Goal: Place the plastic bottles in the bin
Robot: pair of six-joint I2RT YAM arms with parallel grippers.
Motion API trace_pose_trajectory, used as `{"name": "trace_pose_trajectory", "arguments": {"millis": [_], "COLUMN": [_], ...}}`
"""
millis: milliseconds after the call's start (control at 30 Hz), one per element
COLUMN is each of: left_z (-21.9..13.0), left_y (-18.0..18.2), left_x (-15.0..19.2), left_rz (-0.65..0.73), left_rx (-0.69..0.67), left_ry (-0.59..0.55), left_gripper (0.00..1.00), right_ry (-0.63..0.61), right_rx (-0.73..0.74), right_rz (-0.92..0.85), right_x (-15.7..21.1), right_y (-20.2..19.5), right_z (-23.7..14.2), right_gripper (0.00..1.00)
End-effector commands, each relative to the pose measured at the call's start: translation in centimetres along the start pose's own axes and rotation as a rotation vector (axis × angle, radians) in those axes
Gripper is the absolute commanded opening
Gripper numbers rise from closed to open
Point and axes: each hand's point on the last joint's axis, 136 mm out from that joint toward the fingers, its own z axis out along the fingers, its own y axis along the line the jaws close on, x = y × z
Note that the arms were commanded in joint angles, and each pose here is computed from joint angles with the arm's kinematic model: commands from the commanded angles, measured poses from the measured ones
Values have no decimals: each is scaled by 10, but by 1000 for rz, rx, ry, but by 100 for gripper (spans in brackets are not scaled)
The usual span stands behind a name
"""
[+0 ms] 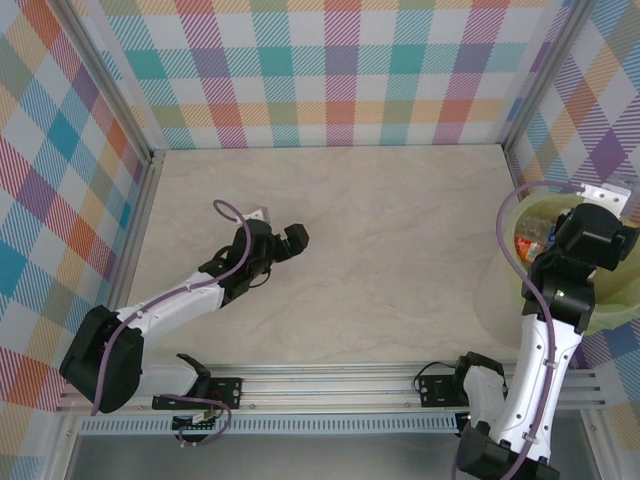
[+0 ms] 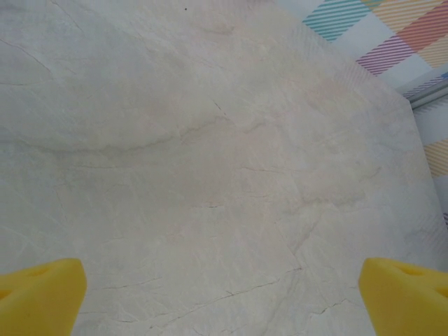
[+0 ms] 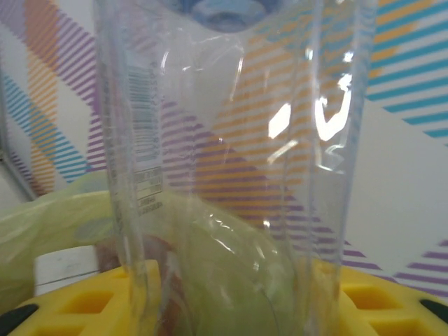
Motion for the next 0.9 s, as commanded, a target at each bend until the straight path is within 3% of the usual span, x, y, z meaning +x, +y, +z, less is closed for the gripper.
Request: {"name": "trace_pose_trajectory", "arguments": {"millis": [0, 167, 333, 433, 467, 500, 600, 700, 867], "left_z": [-3, -1, -15, -29, -34, -39, -54, -71, -108], "left_y": [-2, -7, 0, 7, 10, 13, 20, 35, 86], "left_x": [-8, -9, -17, -29, -33, -39, -56, -78, -113], "left_rz": [9, 29, 44, 49, 49, 50, 77, 131, 167], "left_rx": [-9, -9, -57, -85, -99, -111, -153, -242, -498], "left_ry": [-11, 13, -12, -65, -81, -97, -140, -202, -329], "left_gripper": [100, 100, 100, 100, 100, 100, 100, 100, 100], "right_ry": [15, 42, 70, -32, -87, -132, -221, -257, -248], "right_rx": [156, 222, 127, -115, -258, -389, -891, -1256, -1461], "right_rz": [70, 80, 123, 196, 214, 227, 318, 335, 172], "right_x": [9, 23, 6, -27, -42, -53, -85, -95, -72], "right_y": [-27, -34, -28, 1, 20, 37, 98, 139, 200], "right_z": [3, 10, 5, -15, -28, -40, -94, -137, -168], "right_gripper": [56, 83, 89, 90, 91, 100, 100, 100, 100]}}
